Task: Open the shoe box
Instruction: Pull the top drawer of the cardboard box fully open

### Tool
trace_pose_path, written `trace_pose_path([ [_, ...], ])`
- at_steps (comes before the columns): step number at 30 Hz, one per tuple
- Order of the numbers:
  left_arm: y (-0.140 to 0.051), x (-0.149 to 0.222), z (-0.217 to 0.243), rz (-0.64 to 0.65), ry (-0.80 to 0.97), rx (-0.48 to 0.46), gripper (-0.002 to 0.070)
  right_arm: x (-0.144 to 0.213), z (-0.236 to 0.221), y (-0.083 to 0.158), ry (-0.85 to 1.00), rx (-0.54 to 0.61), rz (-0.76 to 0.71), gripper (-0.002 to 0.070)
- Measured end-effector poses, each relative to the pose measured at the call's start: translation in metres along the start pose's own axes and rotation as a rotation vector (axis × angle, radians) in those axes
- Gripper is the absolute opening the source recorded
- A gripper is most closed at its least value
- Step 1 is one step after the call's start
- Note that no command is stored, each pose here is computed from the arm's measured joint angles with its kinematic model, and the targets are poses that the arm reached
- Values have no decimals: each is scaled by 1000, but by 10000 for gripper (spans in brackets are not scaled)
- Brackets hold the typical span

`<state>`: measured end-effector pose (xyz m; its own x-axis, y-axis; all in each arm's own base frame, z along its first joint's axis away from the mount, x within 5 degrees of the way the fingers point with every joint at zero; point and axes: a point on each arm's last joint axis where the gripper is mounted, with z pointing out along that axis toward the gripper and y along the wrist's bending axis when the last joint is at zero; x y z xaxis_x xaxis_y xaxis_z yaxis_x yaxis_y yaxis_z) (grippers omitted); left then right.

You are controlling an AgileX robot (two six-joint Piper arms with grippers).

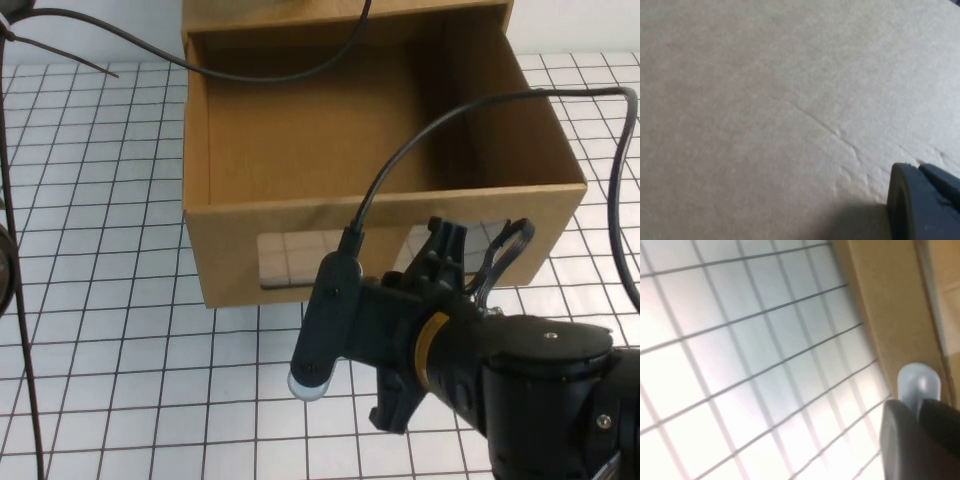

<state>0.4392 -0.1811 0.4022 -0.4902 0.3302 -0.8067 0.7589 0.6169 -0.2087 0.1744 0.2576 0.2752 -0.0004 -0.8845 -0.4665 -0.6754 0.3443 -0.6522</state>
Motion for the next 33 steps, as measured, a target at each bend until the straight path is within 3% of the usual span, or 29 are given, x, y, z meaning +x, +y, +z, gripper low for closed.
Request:
trace_pose_path([
  [5, -1, 0, 0, -4, -3, 7, -2, 5, -2, 5, 51, -57, 56, 209],
  [9, -1, -1, 0, -10, -10, 17, -2, 6, -12, 4, 59, -85, 80, 254],
  [15, -7, -4, -10, -1, -9, 19, -2, 0, -51, -5, -54, -97, 124, 185],
  [24, -47, -29, -75, 99, -120, -12, -2, -2, -72, -65, -84, 61, 307, 5],
  [33, -76, -38, -146, 189, -164, -224, -2, 41, -62, -138, 23, 241, 533, -13],
])
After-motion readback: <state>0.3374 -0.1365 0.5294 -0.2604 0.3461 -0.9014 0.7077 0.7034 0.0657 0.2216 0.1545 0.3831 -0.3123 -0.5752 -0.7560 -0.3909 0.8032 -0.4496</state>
